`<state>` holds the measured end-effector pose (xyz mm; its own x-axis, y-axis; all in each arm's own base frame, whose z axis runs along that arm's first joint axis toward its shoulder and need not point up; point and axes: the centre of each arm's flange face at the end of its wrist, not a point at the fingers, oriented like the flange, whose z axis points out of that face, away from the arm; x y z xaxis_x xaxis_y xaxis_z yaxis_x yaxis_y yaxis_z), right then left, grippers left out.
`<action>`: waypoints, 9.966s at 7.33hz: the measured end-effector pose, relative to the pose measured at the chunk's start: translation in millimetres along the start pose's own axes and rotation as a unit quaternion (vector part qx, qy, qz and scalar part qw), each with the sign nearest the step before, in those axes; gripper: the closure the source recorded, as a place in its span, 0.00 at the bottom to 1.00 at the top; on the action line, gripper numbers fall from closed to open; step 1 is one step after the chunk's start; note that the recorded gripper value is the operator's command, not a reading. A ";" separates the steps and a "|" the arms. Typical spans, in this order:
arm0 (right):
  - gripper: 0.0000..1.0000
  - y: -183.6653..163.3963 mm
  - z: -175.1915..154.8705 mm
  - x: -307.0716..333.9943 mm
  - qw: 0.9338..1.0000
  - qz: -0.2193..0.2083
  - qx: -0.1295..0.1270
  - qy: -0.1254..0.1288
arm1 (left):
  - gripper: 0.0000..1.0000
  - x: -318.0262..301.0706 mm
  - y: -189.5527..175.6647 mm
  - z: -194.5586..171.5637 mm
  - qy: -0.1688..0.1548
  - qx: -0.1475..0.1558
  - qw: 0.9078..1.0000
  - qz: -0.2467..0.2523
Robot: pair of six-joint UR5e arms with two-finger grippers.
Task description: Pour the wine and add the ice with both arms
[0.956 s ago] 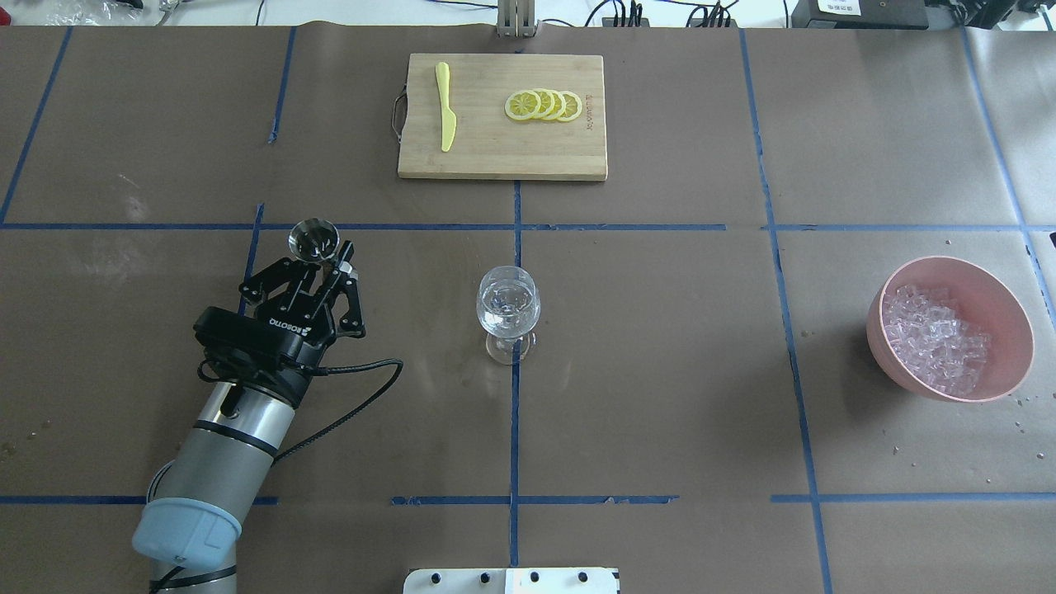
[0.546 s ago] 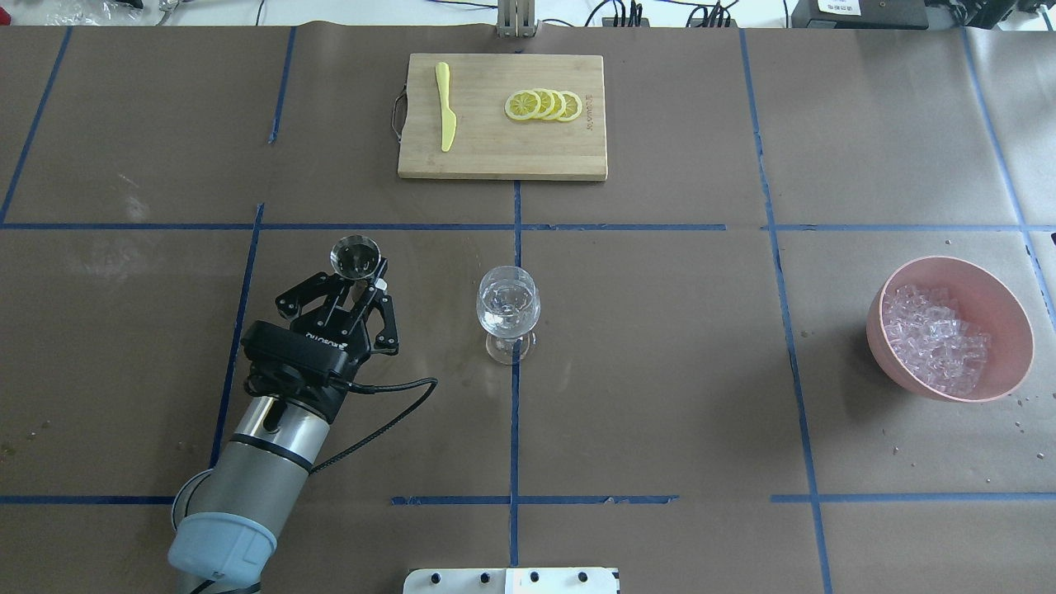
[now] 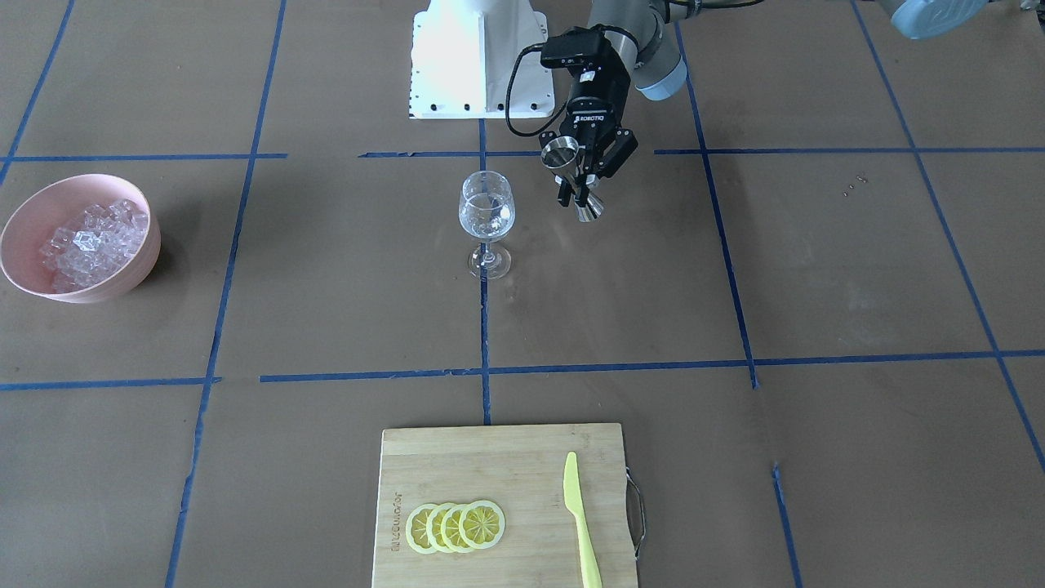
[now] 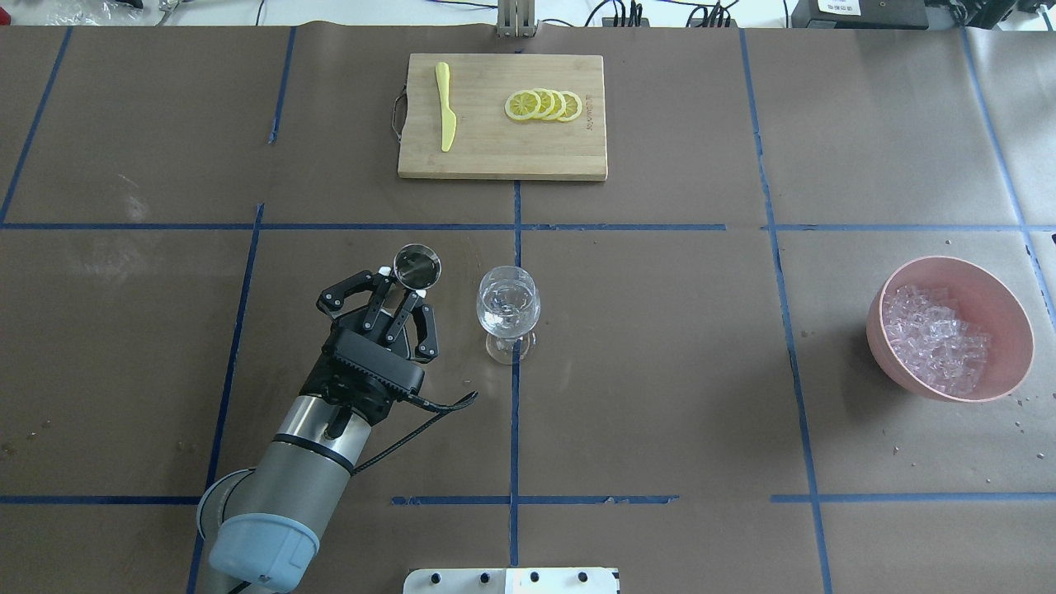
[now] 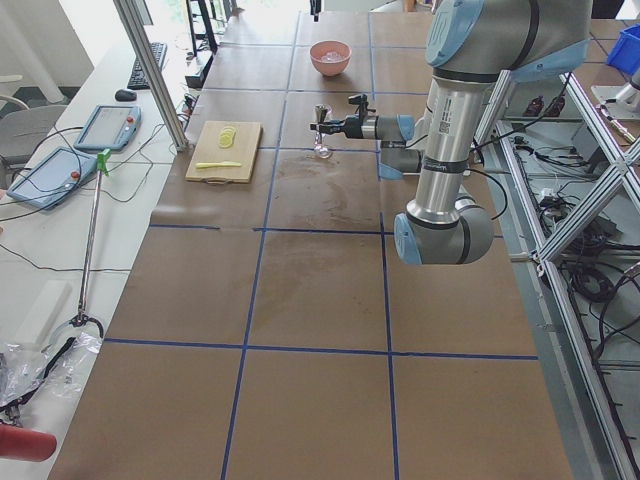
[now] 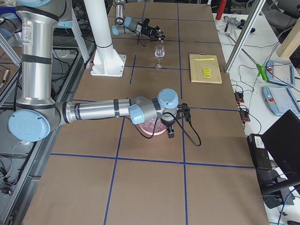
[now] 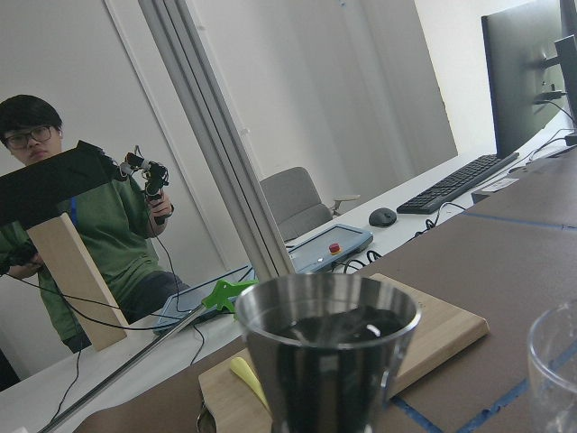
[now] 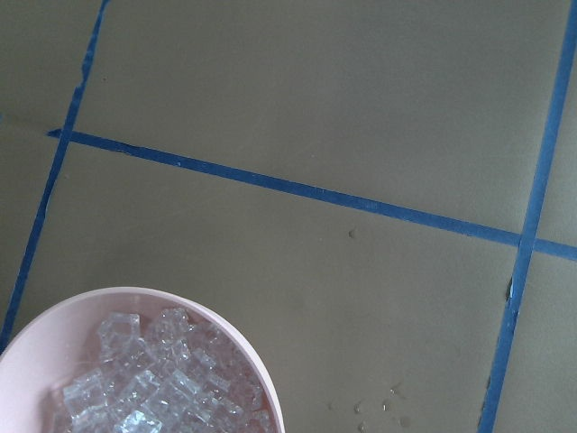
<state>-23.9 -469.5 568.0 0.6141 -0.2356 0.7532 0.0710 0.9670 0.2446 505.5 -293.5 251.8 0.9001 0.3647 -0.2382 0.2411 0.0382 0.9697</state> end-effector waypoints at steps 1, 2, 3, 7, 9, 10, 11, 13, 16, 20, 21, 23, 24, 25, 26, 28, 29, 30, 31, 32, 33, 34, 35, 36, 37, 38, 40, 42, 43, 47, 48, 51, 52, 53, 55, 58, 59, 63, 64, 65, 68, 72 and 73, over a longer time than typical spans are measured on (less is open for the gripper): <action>0.00 0.0 -0.1 0.0 1.000 0.000 0.000 0.000 | 1.00 5.2 -0.6 0.5 0.021 -0.005 1.000 0.017; 0.00 0.0 -0.2 -0.2 1.000 0.001 0.000 0.000 | 1.00 11.9 -1.8 1.6 0.045 -0.012 0.998 0.031; 0.00 -0.2 -0.3 -0.4 1.000 0.001 0.000 0.000 | 1.00 15.3 -8.2 2.0 0.065 -0.018 0.997 0.048; 0.00 -1.1 -1.4 -1.8 1.000 0.000 0.002 0.000 | 1.00 10.0 -30.3 4.4 0.099 -0.030 0.989 0.110; 0.00 -0.8 -1.5 -1.9 1.000 0.000 0.002 0.000 | 1.00 -0.5 -37.0 18.3 0.113 -0.052 0.979 0.160; 0.00 -0.6 -1.6 -1.9 1.000 0.000 0.002 0.000 | 1.00 -5.4 -38.8 23.2 0.115 -0.058 0.975 0.179; 0.00 -0.6 -1.5 -1.8 1.000 0.001 0.002 0.000 | 1.00 -8.9 -41.2 26.2 0.116 -0.059 0.971 0.200; 0.00 -1.0 -1.4 -1.8 1.000 0.001 0.002 0.000 | 1.00 -6.7 -51.8 31.2 0.115 -0.071 0.961 0.241; 0.00 -0.8 -0.6 -0.9 1.000 0.002 0.001 0.000 | 1.00 -0.1 -69.2 34.4 0.117 -0.094 0.942 0.299; 0.00 -0.8 -0.6 -0.8 1.000 0.003 0.000 0.000 | 1.00 -1.0 -77.6 36.6 0.121 -0.108 0.911 0.378; 0.00 -0.9 -0.8 -1.1 1.000 0.003 0.001 0.000 | 1.00 -3.2 -82.0 36.4 0.122 -0.109 0.903 0.398; 0.00 -1.0 -1.0 -1.4 1.000 0.006 0.001 -0.001 | 1.00 -7.6 -89.4 35.6 0.125 -0.114 0.883 0.439; 0.00 -1.0 -1.1 -1.5 1.000 0.006 0.001 -0.001 | 1.00 -9.2 -93.8 36.7 0.126 -0.117 0.872 0.458; 0.00 -1.0 -1.1 -1.5 1.000 0.007 0.001 -0.001 | 1.00 -8.4 -99.4 39.0 0.126 -0.125 0.863 0.472; 0.00 -1.0 -1.0 -1.5 1.000 0.007 0.001 -0.001 | 1.00 -5.6 -105.1 41.3 0.128 -0.134 0.854 0.486; 0.00 -0.8 -0.7 -1.0 1.000 0.007 0.001 0.000 | 1.00 -1.5 -112.2 43.8 0.132 -0.150 0.834 0.514; 0.00 -0.5 -0.9 -1.2 1.000 0.007 0.001 -0.001 | 1.00 -0.8 -112.9 44.3 0.134 -0.152 0.830 0.520; 0.00 -0.5 -1.3 -1.7 1.000 0.007 0.001 -0.001 | 1.00 -0.8 -113.4 44.6 0.133 -0.153 0.829 0.521; 0.00 -0.6 -1.5 -2.0 1.000 0.007 0.002 -0.001 | 1.00 -1.0 -113.0 44.9 0.131 -0.154 0.836 0.510; 0.00 -1.0 -1.8 -2.4 1.000 0.007 0.002 -0.001 | 1.00 -1.5 -111.8 45.3 0.126 -0.157 0.851 0.486; 0.00 -1.0 -1.9 -2.5 1.000 0.007 0.002 -0.001 | 1.00 -3.0 -111.1 45.4 0.120 -0.157 0.869 0.454; 0.00 -0.8 -1.9 -2.4 1.000 0.007 0.002 -0.001 | 1.00 -6.5 -108.3 44.4 0.114 -0.153 0.887 0.419; 0.00 -0.8 -1.8 -2.3 1.000 0.007 0.002 -0.001 | 1.00 -14.3 -97.4 41.9 0.108 -0.148 0.905 0.384; 0.00 -0.9 -1.5 -1.9 1.000 0.007 0.002 0.000 | 1.00 -26.0 -78.4 37.4 0.101 -0.141 0.924 0.340; 0.00 -0.9 -1.1 -1.3 1.000 0.008 0.001 0.000 | 1.00 -41.8 -52.7 30.2 0.094 -0.134 0.943 0.290; 0.00 -0.7 -0.4 -0.5 1.000 0.009 0.001 0.000 | 1.00 -62.2 -20.9 19.7 0.088 -0.127 0.959 0.236; 0.00 -0.5 0.2 0.2 1.000 0.010 0.000 0.000 | 1.00 -129.3 61.3 -19.3 0.081 -0.103 0.983 0.132; 0.00 -0.8 -0.4 -0.6 1.000 0.008 0.001 0.000 | 1.00 -209.1 147.3 -66.3 0.077 -0.062 0.993 0.068; 0.00 -0.9 -0.8 -1.1 1.000 0.008 0.001 0.000 | 1.00 -236.7 179.2 -80.6 0.068 -0.043 0.996 0.037; 0.00 -2.1 -2.9 -3.7 1.000 0.005 0.003 -0.001 | 1.00 -274.3 246.0 -95.7 0.018 -0.054 0.987 -0.151; 0.00 -2.3 -3.1 -4.0 1.000 0.005 0.004 -0.001 | 1.00 -277.9 257.3 -96.5 0.005 -0.059 0.981 -0.184; 0.00 -2.9 -3.5 -4.5 1.000 0.004 0.004 -0.001 | 1.00 -276.6 274.5 -97.0 -0.002 -0.069 0.971 -0.227; 0.00 -2.9 -3.5 -4.5 1.000 0.004 0.004 -0.001 | 1.00 -274.2 275.5 -96.3 -0.001 -0.071 0.970 -0.231; 0.00 -2.7 -3.4 -4.4 1.000 0.004 0.004 -0.001 | 1.00 -268.6 276.1 -93.2 0.000 -0.072 0.969 -0.236; 0.00 -2.5 -3.4 -4.3 1.000 0.004 0.004 -0.001 | 1.00 -249.2 279.9 -81.4 0.002 -0.070 0.966 -0.247; 0.00 -3.2 -5.1 -6.4 1.000 0.003 0.006 -0.001 | 1.00 -236.4 279.3 -73.1 0.001 -0.064 0.965 -0.256; 0.00 -3.3 -5.8 -7.3 1.000 0.002 0.007 -0.001 | 1.00 -237.3 284.6 -72.2 -0.009 -0.061 0.966 -0.252; 0.00 -3.7 -6.3 -8.0 1.000 0.002 0.007 -0.001 | 1.00 -229.8 300.1 -73.9 -0.038 -0.047 0.966 -0.251; 0.00 -3.5 -6.3 -7.9 1.000 0.003 0.007 -0.001 | 1.00 -225.6 299.9 -74.0 -0.037 -0.046 0.965 -0.255; 0.00 -3.4 -6.2 -7.8 1.000 0.003 0.007 -0.001 | 1.00 -221.6 300.6 -75.1 -0.034 -0.047 0.965 -0.257; 0.00 -3.3 -6.2 -7.8 1.000 0.003 0.007 -0.001 | 1.00 -215.1 304.3 -78.7 -0.028 -0.052 0.965 -0.256; 0.00 -3.7 -7.4 -9.2 1.000 0.001 0.008 -0.001 | 1.00 -211.8 304.9 -80.4 -0.024 -0.054 0.965 -0.256; 0.00 -3.8 -7.9 -9.8 1.000 0.001 0.009 -0.001 | 0.96 -211.5 304.9 -80.5 -0.023 -0.055 0.965 -0.257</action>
<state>-24.0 -470.2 554.9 0.6120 -0.2348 0.7552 0.0566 0.9655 0.2543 359.5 -284.1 602.2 0.6884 0.2291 -0.6882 0.6220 0.3016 0.7226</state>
